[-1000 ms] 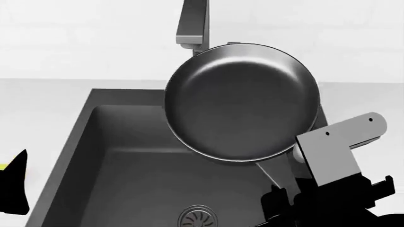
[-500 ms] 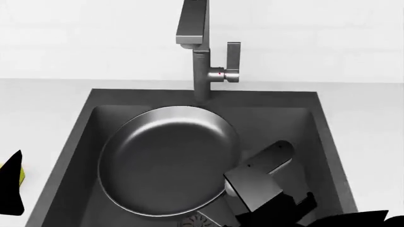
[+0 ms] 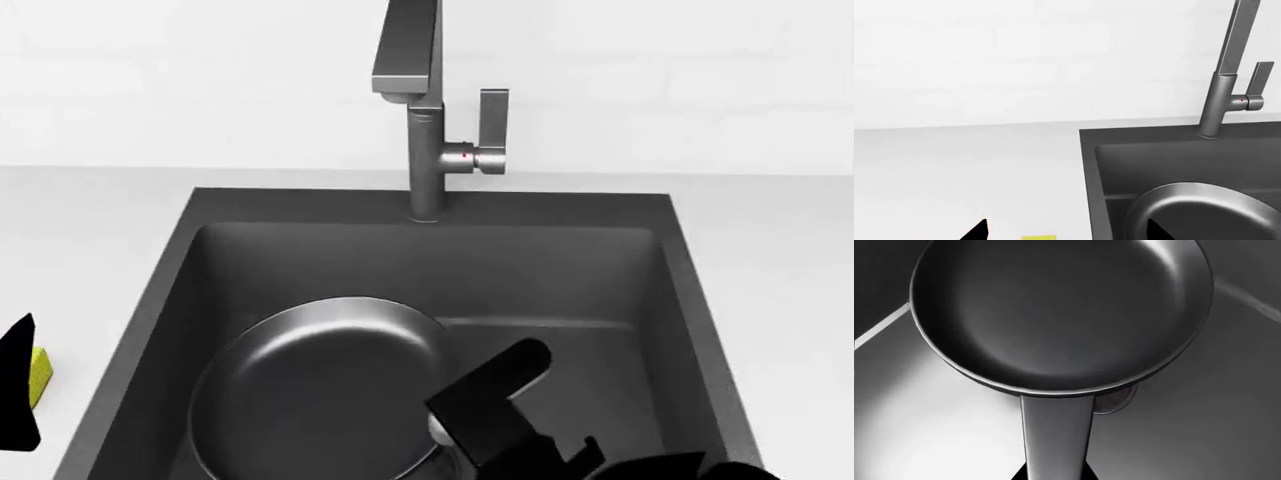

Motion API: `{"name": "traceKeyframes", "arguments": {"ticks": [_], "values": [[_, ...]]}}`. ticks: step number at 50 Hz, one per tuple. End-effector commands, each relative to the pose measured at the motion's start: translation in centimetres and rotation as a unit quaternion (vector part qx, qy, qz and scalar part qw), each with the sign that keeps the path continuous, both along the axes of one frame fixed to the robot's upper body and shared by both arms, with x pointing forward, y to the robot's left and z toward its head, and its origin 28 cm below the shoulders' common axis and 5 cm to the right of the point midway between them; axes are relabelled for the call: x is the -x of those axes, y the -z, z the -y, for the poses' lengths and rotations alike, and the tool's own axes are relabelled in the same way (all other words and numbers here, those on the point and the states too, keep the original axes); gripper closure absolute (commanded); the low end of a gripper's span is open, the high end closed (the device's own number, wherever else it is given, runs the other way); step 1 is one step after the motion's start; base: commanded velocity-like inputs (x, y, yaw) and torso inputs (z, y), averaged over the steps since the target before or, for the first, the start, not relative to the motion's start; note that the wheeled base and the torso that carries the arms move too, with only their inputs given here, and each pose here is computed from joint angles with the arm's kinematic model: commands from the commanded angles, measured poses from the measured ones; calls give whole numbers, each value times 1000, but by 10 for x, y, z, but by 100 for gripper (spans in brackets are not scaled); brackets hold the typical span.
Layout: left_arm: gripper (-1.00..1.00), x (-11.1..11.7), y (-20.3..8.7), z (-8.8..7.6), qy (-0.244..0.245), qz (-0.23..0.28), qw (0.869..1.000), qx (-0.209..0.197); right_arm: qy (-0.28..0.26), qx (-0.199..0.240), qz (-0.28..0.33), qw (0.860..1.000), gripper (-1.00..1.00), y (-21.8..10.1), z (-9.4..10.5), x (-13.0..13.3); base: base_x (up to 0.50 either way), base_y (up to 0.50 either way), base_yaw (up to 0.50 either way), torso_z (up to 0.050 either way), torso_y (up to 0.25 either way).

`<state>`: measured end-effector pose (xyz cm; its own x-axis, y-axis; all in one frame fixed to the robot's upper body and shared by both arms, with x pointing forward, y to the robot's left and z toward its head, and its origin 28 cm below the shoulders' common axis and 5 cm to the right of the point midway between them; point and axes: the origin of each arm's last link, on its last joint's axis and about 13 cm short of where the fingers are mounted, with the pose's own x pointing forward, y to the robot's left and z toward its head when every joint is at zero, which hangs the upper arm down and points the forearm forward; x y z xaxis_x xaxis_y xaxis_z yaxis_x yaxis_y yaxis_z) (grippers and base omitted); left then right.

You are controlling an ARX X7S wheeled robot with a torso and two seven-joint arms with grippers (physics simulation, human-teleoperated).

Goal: Pick the pan and sponge and place them into the sink. Then turn on the water.

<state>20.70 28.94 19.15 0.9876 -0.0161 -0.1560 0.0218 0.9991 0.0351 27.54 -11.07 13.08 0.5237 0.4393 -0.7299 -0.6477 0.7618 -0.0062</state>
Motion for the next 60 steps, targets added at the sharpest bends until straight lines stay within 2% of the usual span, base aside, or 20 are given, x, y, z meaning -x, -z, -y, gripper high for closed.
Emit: {"name": "traceKeyframes", "arguments": {"ticks": [1, 21, 22, 34, 35, 37, 43, 44, 48, 54, 60], "values": [[-100, 1, 0, -1, 0, -1, 1000, 0, -3, 3, 17, 1000, 100, 11, -10, -24, 0, 0, 0, 0, 0], [-100, 3, 3, -4, -6, -3, 1000, 2, -9, 13, -3, 1000, 100, 35, -19, -44, 2, 2, 4, 0, 1], [-100, 4, 3, -5, -6, -3, 1000, 2, -7, 16, -2, 1000, -100, 34, -18, -44, 11, 3, 7, 0, 0], [-100, 1, 3, -1, -5, -3, 1000, 3, 5, 18, 13, 1000, -100, 16, -15, -36, 0, 0, 0, 0, 0], [-100, 4, 1, -7, -5, -3, 1000, 3, 7, 19, 12, 1000, -100, 14, -14, -34, 0, 0, 0, 0, 0], [-100, 3, 1, -6, -5, -3, 1000, 3, 9, 17, 9, 1000, -100, 10, -14, -29, 0, 0, 0, 0, 0], [-100, 1, 4, -2, -3, -6, 1000, 4, 13, -1, 12, 1000, -100, -9, -14, -17, 0, 0, 0, 0, 0], [-100, 0, 5, -2, -3, -6, 1000, 4, 16, -15, 10, 1000, -100, -11, -14, -16, 0, 0, 0, 0, 0], [-100, -2, 5, 3, -2, -7, 1000, 3, 18, -11, 21, 1000, -100, -23, -13, -11, 0, 0, 0, 0, 0], [-100, 3, 3, -6, -3, -7, 1000, 5, 24, -21, 52, 998, -100, -51, -10, 0, 0, 0, 0, 0, 0], [-100, 3, 5, -6, -4, -8, 1000, 6, 28, -21, 91, 995, -100, -77, -3, 13, 0, 0, 0, 0, 0]]}}
